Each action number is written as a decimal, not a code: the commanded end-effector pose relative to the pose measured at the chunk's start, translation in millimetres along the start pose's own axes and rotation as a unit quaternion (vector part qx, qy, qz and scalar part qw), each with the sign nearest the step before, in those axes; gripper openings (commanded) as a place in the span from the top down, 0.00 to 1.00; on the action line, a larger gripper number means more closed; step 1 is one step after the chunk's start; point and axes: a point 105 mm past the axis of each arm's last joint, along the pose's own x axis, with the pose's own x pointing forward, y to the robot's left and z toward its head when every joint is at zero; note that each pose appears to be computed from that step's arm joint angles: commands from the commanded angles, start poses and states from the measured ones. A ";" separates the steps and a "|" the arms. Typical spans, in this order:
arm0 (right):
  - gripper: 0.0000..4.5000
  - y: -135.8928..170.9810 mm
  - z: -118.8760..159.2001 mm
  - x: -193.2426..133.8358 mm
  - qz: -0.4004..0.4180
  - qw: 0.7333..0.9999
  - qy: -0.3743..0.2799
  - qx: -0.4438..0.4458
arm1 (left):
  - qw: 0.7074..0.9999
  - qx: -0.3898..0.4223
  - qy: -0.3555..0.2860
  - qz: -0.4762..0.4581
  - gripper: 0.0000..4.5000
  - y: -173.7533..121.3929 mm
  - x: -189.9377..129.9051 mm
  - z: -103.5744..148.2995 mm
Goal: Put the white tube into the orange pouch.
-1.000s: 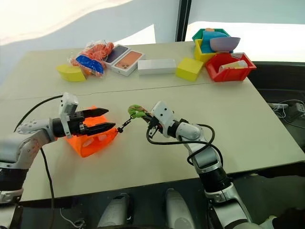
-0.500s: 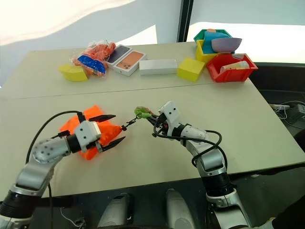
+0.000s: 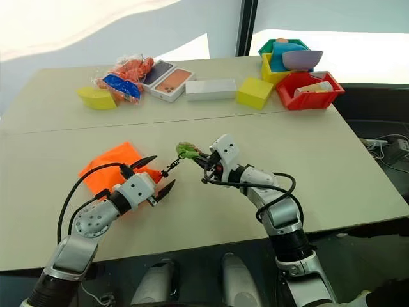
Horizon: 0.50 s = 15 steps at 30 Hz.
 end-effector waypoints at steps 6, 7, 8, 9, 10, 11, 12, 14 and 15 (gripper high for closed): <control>1.00 3.5 18.4 0.3 0.004 0.999 -0.026 -0.022 | 1.000 0.017 -0.023 -0.005 0.01 -4.7 11.5 9.3; 1.00 3.8 18.7 0.3 0.004 0.999 -0.026 -0.023 | 1.000 0.016 -0.024 -0.005 0.06 -5.4 12.5 9.7; 1.00 4.4 19.3 0.3 0.004 0.999 -0.026 -0.023 | 1.000 0.014 -0.025 -0.004 0.12 -6.0 13.3 9.9; 1.00 4.9 19.8 0.4 0.004 0.999 -0.027 -0.024 | 1.000 0.013 -0.026 -0.003 0.18 -6.4 13.9 10.2; 1.00 5.2 20.2 0.4 0.004 0.999 -0.027 -0.024 | 1.000 0.013 -0.027 -0.003 0.28 -6.7 14.2 10.5; 1.00 5.5 20.4 0.4 0.004 0.999 -0.028 -0.024 | 1.000 0.014 -0.027 -0.002 0.39 -6.7 14.3 10.5; 1.00 5.6 20.5 0.4 0.004 0.999 -0.028 -0.024 | 1.000 0.015 -0.027 0.000 0.50 -6.4 14.3 10.5; 1.00 6.2 20.0 0.4 0.005 0.999 -0.027 -0.025 | 0.999 0.019 -0.026 0.006 0.74 -5.1 14.1 10.1; 1.00 6.7 19.3 0.4 0.006 0.999 -0.025 -0.025 | 0.999 0.022 -0.024 0.010 0.86 -3.5 13.6 9.3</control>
